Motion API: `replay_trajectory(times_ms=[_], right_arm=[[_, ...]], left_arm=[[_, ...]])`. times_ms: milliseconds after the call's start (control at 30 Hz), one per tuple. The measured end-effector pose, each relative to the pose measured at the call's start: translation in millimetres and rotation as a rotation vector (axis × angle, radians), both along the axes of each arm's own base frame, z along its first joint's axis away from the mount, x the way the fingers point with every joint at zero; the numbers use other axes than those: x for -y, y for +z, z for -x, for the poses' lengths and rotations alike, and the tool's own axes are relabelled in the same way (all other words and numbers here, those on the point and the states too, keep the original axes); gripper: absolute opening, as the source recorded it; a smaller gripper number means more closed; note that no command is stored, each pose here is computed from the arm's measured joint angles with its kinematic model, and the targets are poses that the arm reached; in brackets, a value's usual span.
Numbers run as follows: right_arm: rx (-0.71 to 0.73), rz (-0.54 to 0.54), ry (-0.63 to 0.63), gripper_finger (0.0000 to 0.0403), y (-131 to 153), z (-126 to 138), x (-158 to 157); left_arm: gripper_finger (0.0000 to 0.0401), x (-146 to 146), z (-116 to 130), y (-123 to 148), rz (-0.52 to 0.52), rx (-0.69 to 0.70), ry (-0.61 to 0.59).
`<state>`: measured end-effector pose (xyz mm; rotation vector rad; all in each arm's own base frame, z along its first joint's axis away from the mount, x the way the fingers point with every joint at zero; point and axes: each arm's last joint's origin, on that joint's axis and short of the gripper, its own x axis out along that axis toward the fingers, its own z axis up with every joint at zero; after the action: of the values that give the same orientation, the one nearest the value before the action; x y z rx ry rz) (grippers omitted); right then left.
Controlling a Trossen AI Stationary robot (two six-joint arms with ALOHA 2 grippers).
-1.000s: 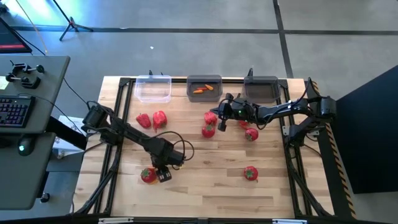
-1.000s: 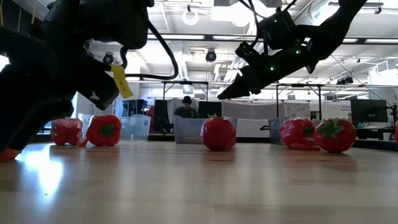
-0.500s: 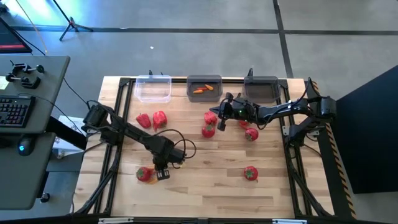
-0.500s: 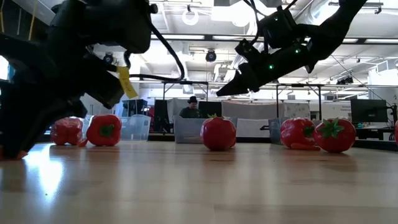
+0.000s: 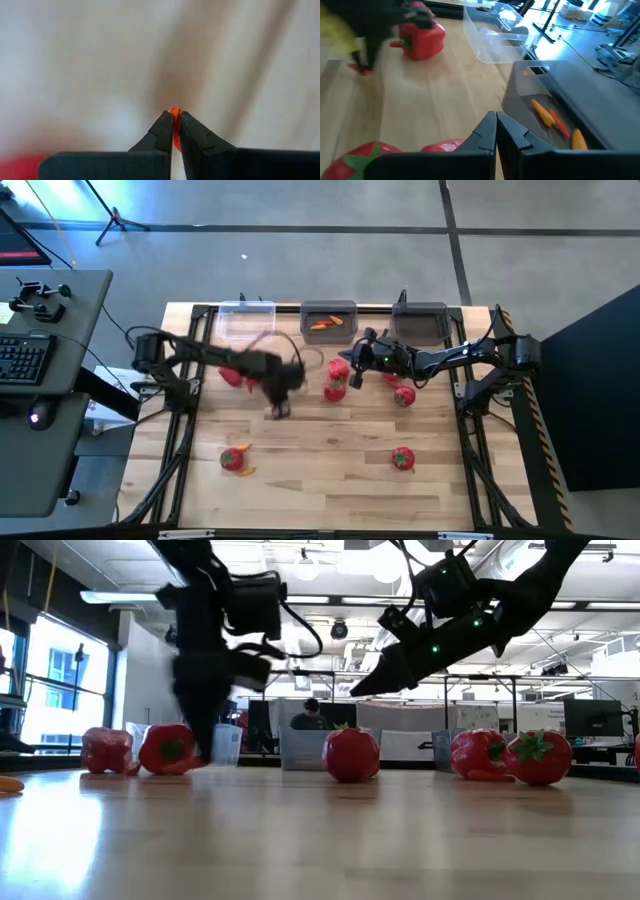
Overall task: Sort produce into baskets
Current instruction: Put the orange chili pepper into the left black bin
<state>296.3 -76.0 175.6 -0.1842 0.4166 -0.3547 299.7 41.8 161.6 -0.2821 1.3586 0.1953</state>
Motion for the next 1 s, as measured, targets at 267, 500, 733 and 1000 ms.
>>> replay_trajectory(times_ms=[267, 500, 733, 1000], right_arm=[[-0.004, 0.011, -0.043, 0.0, 0, 1, 3], [0.01, -0.027, -0.094, 0.0, 0, 4, 13], [0.011, -0.028, -0.137, 0.0, 0, 8, 25], [0.011, -0.028, -0.159, 0.0, 0, 10, 32]], left_arm=[[0.0005, -81, -28, 46, -0.206, 0.33, 0.051], [0.0005, -143, -27, 83, -0.383, 0.506, 0.072], [0.0005, -178, -35, 66, -0.414, 0.536, 0.041], [0.0005, -203, -55, 32, -0.399, 0.46, -0.007]])
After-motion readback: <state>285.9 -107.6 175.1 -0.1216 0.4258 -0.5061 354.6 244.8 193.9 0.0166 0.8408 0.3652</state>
